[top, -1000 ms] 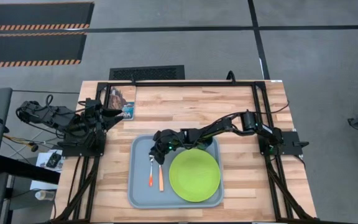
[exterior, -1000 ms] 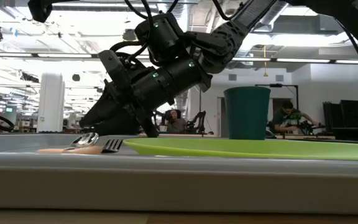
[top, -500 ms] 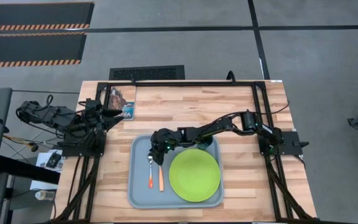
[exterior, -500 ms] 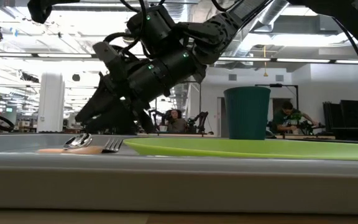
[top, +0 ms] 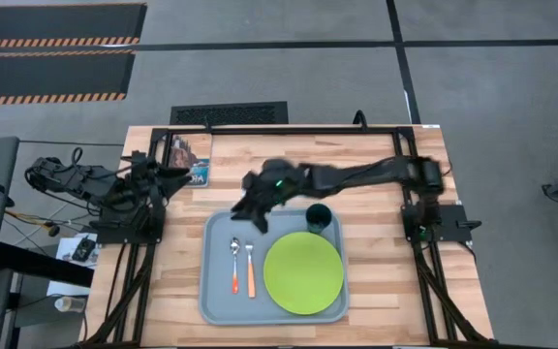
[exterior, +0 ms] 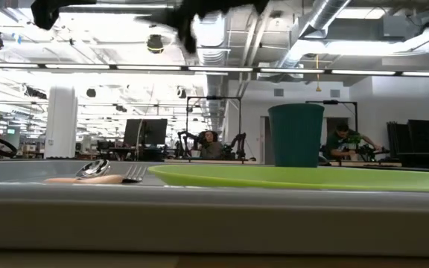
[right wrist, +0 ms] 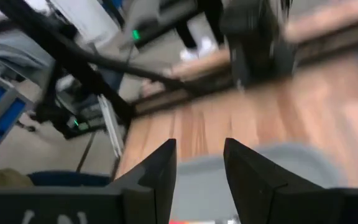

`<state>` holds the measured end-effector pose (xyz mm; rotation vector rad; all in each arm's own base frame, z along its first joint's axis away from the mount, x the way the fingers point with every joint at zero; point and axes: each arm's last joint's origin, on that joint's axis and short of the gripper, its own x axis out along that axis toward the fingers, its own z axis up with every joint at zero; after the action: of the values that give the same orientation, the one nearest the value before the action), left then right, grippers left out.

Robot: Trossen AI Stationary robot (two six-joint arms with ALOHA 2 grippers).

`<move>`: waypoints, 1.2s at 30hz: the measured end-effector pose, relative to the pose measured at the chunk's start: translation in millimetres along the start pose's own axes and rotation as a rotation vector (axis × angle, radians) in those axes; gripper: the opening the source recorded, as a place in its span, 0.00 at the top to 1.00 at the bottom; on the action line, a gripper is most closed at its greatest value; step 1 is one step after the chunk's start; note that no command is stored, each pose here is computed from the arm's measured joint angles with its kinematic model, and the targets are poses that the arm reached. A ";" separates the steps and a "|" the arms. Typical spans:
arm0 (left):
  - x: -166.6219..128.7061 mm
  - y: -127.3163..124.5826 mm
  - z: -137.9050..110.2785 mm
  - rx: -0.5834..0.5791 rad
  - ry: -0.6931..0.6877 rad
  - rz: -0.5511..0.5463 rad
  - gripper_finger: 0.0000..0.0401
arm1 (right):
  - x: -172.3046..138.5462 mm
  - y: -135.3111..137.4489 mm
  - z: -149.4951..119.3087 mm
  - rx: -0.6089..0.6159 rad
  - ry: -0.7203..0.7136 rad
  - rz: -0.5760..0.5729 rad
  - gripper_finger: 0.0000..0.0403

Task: Pick and place plate/cup/fork/spoon on tray
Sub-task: Return to Home Position

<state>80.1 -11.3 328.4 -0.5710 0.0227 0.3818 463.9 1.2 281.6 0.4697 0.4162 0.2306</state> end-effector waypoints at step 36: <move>-51.6 54.9 2.1 0.140 -0.125 -0.146 0.57 | -262.4 33.3 -17.3 -0.281 -0.471 -0.085 0.61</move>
<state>12.2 14.4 308.0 -0.4071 -0.1112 0.2703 218.6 -44.0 371.2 0.2173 -0.0586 0.0877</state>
